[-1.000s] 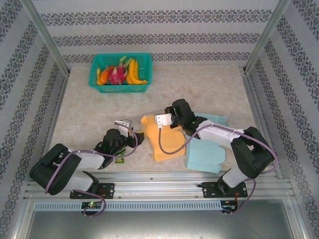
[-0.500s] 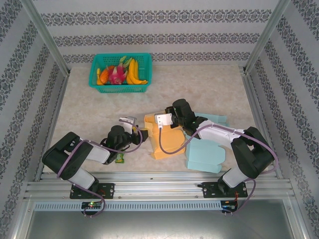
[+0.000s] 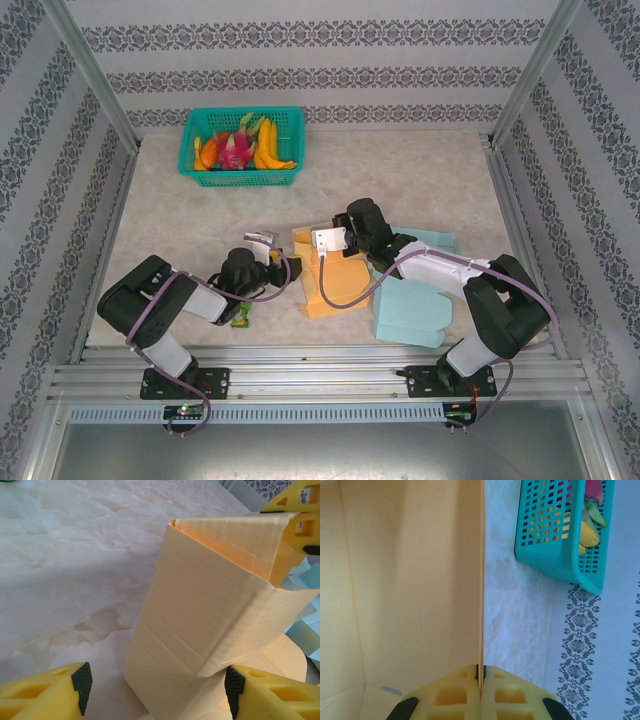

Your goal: Fold the paper box

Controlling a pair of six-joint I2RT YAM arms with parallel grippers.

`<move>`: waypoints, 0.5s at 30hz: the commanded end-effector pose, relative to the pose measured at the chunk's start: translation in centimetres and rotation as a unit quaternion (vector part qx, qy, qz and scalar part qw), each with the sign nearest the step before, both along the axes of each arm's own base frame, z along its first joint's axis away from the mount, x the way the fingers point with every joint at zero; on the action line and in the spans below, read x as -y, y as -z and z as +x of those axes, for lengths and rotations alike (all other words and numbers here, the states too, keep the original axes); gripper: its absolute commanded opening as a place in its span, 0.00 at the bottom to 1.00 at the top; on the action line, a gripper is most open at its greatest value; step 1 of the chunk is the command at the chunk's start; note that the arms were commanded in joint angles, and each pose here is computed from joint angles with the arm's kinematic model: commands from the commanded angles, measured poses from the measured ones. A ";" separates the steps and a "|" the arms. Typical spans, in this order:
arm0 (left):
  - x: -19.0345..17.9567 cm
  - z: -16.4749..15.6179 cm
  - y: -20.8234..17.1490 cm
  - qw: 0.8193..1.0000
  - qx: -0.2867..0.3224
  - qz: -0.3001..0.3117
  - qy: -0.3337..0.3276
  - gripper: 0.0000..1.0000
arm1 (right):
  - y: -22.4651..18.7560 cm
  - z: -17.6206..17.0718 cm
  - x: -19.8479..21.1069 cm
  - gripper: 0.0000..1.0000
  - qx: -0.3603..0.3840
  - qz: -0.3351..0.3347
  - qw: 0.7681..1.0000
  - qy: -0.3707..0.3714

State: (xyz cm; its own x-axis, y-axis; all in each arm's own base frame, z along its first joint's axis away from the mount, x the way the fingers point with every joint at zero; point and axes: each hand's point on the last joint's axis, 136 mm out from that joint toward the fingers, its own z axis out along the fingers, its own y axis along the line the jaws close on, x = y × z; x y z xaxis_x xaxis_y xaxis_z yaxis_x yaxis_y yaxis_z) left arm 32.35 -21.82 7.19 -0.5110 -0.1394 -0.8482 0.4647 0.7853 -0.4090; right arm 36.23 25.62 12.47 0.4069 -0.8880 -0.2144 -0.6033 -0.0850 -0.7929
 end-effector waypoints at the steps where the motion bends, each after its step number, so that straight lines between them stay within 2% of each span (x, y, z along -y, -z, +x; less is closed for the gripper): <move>1: 0.5 1.3 -1.8 0.999 0.029 -0.024 -0.008 0.72 | 0.4 -1.2 -0.7 0.00 0.003 0.005 1.000 -0.017; 15: 0.8 0.9 -0.5 0.999 0.030 -0.007 -0.011 0.70 | 0.5 -1.4 -0.2 0.00 0.056 -0.004 0.998 0.005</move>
State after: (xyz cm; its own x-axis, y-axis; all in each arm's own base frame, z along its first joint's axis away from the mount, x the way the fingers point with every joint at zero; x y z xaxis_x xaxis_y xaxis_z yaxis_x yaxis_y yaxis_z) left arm 32.51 -22.34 6.29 -0.5159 -0.1344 -0.8461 0.4649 0.7856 -0.4083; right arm 35.68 25.76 11.98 0.4070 -0.8956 -0.1795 -0.5295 -0.0712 -0.8453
